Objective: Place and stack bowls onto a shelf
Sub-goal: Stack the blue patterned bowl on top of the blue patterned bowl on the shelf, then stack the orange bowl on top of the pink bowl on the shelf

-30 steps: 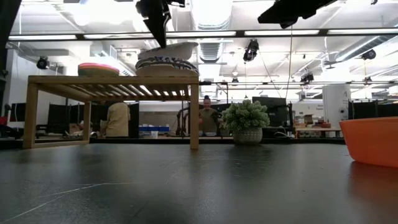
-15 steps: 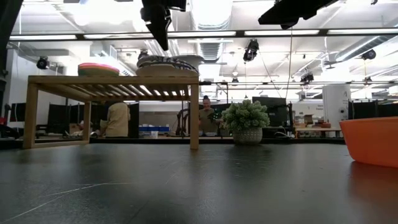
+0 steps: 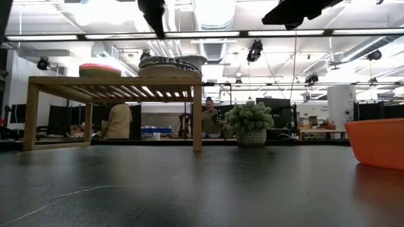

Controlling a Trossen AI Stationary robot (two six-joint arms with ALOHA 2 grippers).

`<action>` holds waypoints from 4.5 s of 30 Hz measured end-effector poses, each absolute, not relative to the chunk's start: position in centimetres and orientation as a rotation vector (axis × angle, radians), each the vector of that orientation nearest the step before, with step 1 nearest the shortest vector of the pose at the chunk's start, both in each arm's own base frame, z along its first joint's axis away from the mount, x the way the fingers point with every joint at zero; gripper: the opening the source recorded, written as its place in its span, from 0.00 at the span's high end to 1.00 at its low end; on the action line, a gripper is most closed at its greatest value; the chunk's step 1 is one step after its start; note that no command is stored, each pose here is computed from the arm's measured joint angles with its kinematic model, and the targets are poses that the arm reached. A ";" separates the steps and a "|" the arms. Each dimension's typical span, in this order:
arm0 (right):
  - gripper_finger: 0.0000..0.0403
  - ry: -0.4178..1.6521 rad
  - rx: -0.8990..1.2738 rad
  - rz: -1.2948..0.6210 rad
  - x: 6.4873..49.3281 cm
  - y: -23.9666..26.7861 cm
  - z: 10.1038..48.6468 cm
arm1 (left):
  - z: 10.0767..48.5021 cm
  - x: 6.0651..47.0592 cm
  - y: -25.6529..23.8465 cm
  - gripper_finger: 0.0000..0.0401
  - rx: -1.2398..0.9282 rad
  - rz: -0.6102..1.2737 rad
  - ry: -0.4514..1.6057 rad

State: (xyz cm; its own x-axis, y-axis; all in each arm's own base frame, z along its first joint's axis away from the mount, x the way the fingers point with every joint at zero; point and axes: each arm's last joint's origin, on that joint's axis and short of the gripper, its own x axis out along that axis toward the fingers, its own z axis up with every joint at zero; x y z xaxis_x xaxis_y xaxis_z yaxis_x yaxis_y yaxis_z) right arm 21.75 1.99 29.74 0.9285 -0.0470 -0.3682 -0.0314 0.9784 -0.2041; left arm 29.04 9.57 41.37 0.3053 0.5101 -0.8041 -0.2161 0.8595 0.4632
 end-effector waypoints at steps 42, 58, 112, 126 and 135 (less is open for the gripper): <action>0.98 0.241 -0.204 -0.488 34.9 -16.9 33.7 | 36.2 17.2 -1.8 0.77 -0.022 0.224 0.234; 0.98 0.298 -0.117 -0.450 37.3 -18.5 30.5 | 35.4 17.5 -1.9 0.77 0.007 0.221 0.256; 0.98 0.273 -0.095 -0.256 35.5 -13.0 37.6 | 36.9 17.6 4.0 0.81 0.258 0.536 0.250; 0.98 0.731 0.508 -0.127 30.1 -2.0 37.6 | 37.1 17.7 2.1 0.81 -0.041 0.199 0.168; 0.98 0.914 0.799 -0.104 30.4 5.7 35.9 | 37.7 17.8 1.0 0.81 -0.129 0.094 0.136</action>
State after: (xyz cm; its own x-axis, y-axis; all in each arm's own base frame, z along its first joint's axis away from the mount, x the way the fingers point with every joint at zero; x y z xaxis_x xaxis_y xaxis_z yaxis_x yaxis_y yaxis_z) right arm 30.35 5.69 35.92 0.6264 0.2424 -0.7409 0.4023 0.7135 0.5736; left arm 17.81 0.99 37.67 0.9863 0.0848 -0.1414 -0.1024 0.9872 -0.1220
